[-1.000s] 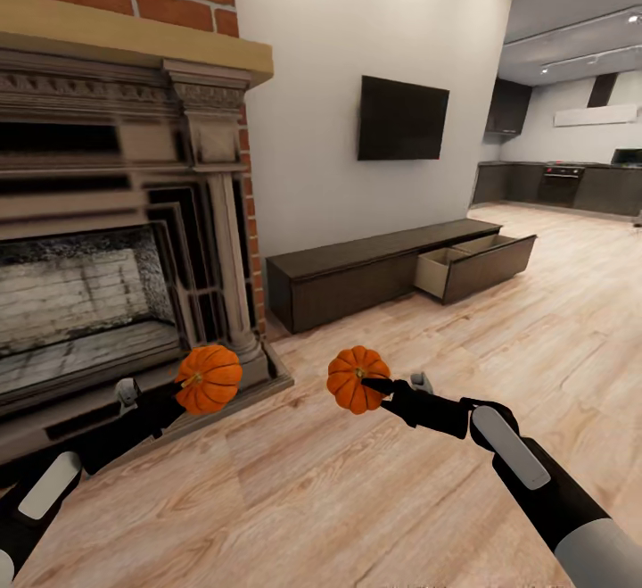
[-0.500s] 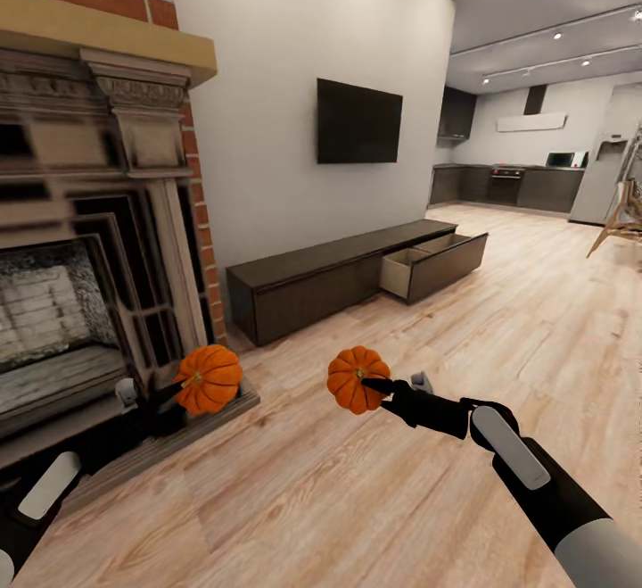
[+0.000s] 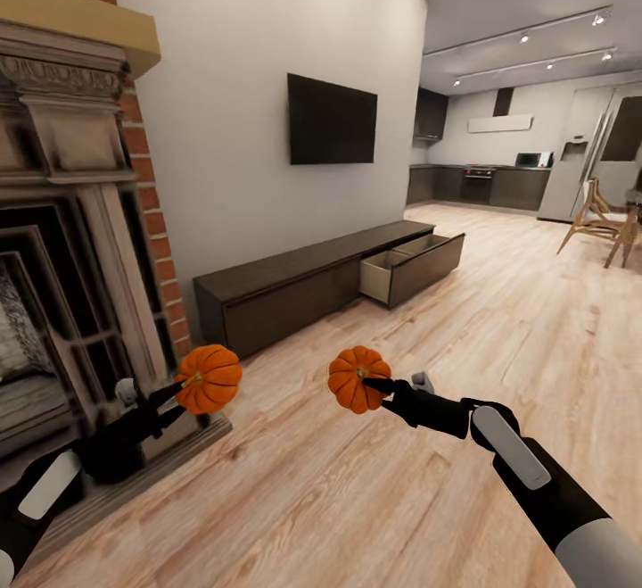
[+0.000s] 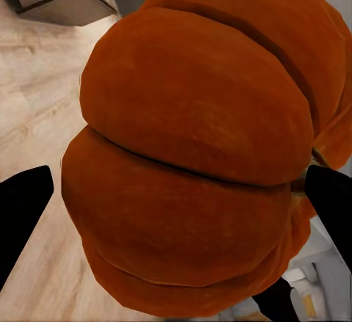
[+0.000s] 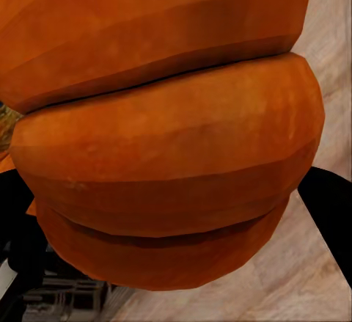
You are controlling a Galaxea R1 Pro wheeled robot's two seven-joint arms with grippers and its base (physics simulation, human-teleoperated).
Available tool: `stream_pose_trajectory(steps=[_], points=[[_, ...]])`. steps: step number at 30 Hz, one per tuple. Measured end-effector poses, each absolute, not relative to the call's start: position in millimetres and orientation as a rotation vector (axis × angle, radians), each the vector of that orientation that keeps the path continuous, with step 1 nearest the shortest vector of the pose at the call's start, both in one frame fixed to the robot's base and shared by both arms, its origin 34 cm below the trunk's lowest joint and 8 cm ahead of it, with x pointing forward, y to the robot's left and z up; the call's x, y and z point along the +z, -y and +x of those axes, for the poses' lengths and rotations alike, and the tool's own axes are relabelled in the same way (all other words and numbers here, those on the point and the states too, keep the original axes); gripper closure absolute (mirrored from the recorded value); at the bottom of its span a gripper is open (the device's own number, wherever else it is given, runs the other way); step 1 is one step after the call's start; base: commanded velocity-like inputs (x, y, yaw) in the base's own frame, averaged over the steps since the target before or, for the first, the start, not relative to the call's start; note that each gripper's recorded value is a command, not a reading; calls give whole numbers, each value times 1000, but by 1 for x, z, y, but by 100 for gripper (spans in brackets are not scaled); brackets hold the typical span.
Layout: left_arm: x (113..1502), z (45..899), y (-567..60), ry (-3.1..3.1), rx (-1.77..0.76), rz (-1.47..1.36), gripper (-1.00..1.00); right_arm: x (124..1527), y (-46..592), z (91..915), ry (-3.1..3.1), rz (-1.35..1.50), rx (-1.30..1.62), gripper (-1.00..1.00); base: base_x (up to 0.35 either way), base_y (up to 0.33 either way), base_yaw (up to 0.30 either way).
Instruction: Place each of the two pumpkins and all three candles from the living room inside a cabinet in the living room (use any cabinet), then make sure every cabinet is closed, and position the cauldron so it is next to a table in the living room.
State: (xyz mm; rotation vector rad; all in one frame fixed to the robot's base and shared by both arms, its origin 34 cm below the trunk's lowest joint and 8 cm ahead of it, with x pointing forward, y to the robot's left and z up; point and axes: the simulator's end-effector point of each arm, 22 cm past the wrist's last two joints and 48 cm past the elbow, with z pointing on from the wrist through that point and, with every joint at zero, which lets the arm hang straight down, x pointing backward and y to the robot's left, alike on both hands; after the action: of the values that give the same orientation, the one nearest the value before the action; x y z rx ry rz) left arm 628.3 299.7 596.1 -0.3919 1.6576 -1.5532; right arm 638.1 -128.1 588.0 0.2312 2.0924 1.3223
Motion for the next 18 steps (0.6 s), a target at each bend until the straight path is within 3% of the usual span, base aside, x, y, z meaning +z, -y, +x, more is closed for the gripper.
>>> stream_pose_trajectory(steps=[18], points=[[596,628,-300,-1658,-1554,-393,100,583,130,639,-2100,246,1320,100,19,-2,-291]])
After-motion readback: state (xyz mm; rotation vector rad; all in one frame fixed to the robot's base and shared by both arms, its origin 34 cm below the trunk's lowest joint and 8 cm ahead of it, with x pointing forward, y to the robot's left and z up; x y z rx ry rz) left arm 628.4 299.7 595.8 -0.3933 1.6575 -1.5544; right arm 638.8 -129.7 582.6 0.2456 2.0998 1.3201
